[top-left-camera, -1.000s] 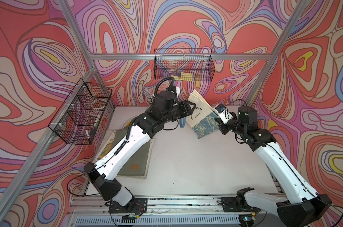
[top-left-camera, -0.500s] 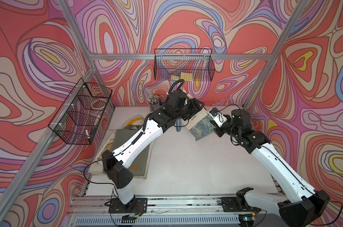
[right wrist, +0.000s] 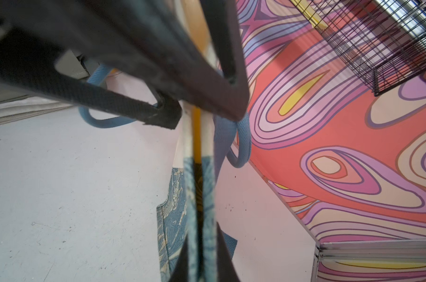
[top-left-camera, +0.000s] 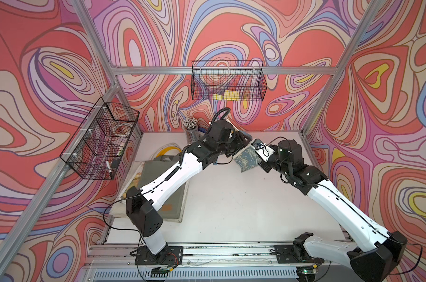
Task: Put away the canvas bag
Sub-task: Press the canvas bag at the center of the board.
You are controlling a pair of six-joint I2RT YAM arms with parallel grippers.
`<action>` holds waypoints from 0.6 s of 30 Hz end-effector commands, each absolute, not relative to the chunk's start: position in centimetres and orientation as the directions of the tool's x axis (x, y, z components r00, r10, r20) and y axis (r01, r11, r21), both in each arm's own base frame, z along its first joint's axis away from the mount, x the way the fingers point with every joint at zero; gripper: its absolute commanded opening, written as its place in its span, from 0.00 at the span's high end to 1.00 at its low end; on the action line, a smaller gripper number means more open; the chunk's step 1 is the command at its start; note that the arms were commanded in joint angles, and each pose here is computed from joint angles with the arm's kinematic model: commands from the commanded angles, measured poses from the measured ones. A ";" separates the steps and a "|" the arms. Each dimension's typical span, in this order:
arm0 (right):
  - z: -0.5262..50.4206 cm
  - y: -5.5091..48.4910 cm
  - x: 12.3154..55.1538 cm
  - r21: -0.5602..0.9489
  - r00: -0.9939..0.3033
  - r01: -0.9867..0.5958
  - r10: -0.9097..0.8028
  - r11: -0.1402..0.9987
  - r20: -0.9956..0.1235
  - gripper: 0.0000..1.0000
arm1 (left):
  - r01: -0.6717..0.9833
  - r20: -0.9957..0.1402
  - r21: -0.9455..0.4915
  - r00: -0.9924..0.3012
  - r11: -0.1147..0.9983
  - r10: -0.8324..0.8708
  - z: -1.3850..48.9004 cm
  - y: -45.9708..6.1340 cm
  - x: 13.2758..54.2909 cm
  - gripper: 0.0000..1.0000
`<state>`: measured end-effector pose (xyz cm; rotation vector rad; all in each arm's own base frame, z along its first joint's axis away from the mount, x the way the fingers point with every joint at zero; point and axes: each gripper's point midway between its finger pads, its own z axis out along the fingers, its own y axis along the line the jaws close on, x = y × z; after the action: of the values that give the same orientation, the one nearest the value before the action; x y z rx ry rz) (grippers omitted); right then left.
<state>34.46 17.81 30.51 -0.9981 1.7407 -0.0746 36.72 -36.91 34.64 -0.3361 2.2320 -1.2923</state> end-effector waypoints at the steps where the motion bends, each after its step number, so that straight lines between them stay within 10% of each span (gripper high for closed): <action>1: 33.2 19.0 34.1 -0.529 0.039 -0.553 -0.614 0.644 -0.788 1.00 | 0.043 -0.334 -0.843 -0.824 0.536 -0.459 34.7 -35.5 35.9 0.67; 7: 32.1 20.1 33.1 -0.476 0.047 -0.606 -0.569 0.637 -0.821 0.94 | 0.007 -0.293 -0.866 -0.817 0.501 -0.496 34.1 -33.3 36.3 0.98; 18: 29.0 22.0 30.0 -0.346 0.099 -0.708 -0.399 0.615 -0.912 0.42 | 0.014 -0.191 -0.937 -0.858 0.350 -0.477 36.0 -30.4 36.9 1.00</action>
<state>30.77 21.11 27.88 -1.0095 1.5992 0.1997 37.53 -30.28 31.94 -0.4950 2.2848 -1.3730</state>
